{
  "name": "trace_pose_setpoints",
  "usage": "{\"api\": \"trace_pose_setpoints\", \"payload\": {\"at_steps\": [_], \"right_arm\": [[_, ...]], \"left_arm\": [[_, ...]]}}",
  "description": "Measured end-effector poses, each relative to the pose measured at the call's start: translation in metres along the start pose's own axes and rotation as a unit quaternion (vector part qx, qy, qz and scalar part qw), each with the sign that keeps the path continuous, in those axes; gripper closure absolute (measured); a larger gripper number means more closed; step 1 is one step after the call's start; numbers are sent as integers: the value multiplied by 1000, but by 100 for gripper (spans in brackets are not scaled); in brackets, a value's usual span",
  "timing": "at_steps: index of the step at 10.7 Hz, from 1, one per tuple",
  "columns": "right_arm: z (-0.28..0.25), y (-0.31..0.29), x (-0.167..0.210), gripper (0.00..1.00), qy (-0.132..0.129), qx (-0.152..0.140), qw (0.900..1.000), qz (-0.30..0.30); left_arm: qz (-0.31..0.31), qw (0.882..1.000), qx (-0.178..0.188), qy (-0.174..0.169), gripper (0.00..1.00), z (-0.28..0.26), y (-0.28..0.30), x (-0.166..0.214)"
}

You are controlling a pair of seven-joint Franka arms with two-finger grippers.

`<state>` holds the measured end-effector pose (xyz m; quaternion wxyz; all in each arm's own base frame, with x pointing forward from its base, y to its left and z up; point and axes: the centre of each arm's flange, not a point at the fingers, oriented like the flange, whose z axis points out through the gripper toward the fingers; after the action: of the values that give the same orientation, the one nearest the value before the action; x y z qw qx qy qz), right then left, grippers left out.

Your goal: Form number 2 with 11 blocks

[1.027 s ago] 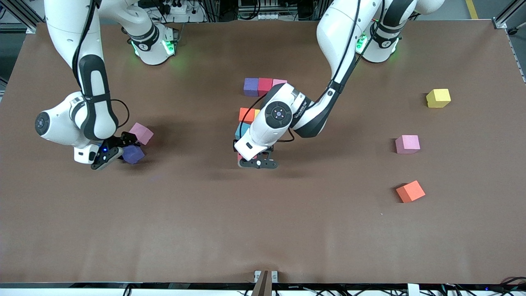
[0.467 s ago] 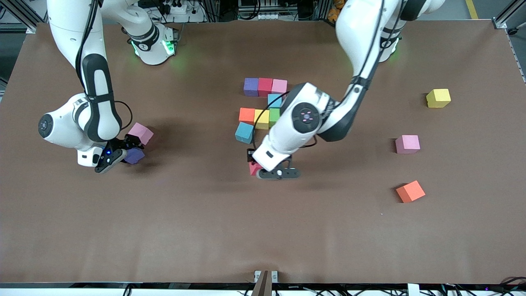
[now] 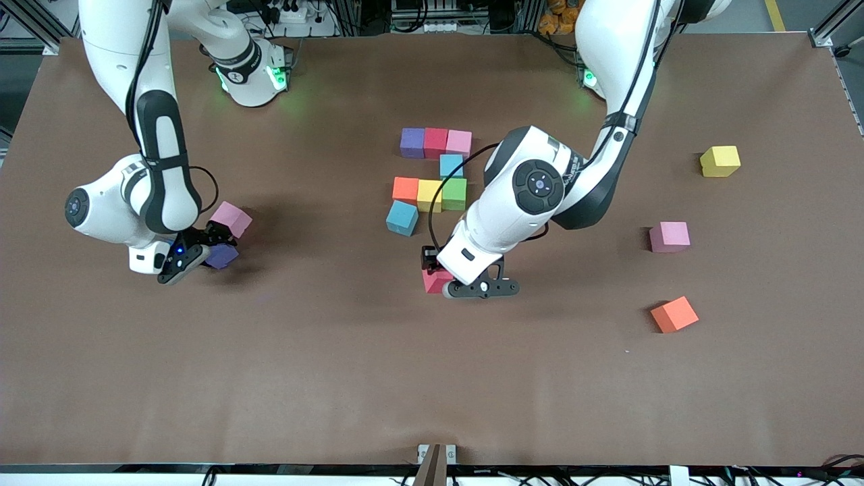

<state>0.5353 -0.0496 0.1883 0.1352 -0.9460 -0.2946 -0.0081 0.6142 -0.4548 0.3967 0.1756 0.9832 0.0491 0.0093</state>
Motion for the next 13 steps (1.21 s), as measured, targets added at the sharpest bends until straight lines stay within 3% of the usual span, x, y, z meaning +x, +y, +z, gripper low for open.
{"api": "trace_pose_setpoints", "payload": {"at_steps": [1,4,8,11,13], "right_arm": [[1,2,-2,3,2,1,1000,-2],[2,4,-1,37,4,-2,1000,-6],[-12,-7,37,41,21,4,999,-43],[-38,-57,120,42,47,-4,990,-129],[-35,-121,172,42,52,1,984,-170]], "left_arm": [[-4,1000,-2,3,44,-12,-4,5],[-17,1000,-2,0,44,-57,-25,20],[-9,1000,1,-4,44,-104,-58,38],[16,1000,11,-23,44,-154,-112,57],[14,999,20,-42,44,-180,-147,64]]}}
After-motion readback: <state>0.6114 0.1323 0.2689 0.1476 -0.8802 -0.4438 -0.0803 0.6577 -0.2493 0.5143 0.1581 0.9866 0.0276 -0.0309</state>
